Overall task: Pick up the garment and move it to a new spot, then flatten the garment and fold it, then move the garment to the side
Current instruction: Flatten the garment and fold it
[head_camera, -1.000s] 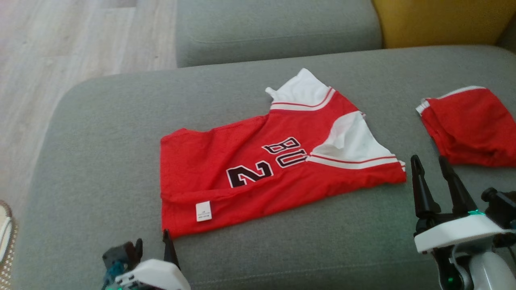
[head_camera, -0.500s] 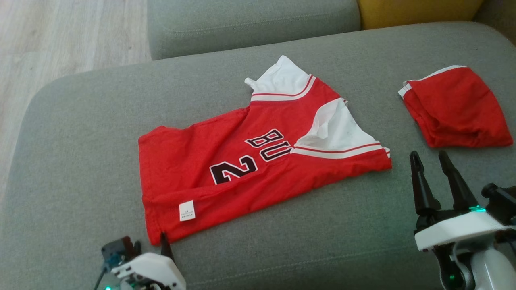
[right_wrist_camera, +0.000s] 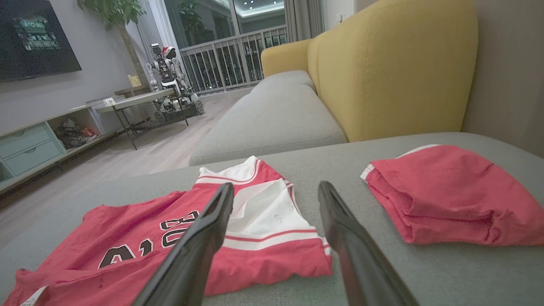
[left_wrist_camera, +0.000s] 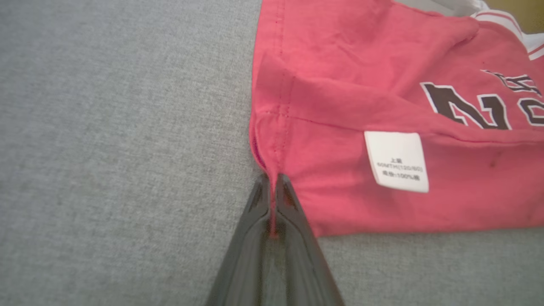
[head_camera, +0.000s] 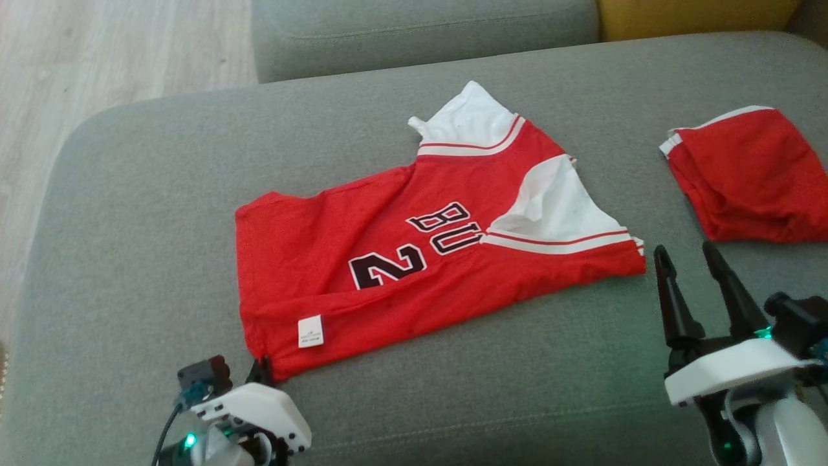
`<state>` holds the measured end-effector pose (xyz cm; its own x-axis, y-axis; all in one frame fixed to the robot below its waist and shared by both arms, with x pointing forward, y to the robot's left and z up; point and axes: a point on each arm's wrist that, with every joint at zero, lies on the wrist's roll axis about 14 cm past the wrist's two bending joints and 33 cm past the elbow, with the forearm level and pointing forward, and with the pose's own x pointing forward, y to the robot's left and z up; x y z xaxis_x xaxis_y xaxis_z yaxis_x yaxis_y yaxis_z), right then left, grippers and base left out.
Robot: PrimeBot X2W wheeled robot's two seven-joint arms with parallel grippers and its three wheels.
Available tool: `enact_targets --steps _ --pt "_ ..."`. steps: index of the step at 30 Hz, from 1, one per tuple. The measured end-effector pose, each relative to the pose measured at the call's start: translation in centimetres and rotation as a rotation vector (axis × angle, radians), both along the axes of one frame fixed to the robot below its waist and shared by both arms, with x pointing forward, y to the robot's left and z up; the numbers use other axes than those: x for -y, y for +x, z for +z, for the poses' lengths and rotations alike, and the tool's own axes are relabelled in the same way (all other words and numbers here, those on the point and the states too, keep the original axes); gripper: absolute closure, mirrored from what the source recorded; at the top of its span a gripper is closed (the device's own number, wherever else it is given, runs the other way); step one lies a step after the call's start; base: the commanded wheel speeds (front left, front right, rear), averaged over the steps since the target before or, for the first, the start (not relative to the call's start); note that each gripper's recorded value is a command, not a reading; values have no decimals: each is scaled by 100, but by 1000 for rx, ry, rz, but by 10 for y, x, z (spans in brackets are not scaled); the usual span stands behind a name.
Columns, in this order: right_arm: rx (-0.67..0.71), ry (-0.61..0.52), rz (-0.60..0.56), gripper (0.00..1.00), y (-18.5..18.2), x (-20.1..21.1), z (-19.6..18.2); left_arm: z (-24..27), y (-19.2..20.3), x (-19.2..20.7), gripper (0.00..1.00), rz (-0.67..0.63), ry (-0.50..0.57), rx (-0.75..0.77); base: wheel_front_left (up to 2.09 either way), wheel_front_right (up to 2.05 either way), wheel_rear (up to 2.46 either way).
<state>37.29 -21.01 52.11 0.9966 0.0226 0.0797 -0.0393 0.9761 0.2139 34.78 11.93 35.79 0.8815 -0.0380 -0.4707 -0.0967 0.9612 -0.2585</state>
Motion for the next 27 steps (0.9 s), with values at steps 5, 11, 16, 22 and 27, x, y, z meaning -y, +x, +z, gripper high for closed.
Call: enact_targets --steps 5,11,16,22,27 --pt "-107 25 19 0 9 -16 -31 11 5 -9 100 30 9 40 0 0 0" --pt "-252 110 -15 0 31 -15 -64 33 11 -13 100 27 31 130 0 0 0" --pt "-404 178 -94 0 45 3 -101 33 5 -13 100 25 32 135 0 0 0" --pt "-508 192 -71 0 66 -14 -124 31 1 -8 100 5 36 129 0 0 0" --pt "-554 181 -51 0 74 -21 -136 30 3 -10 100 17 42 123 0 0 0"
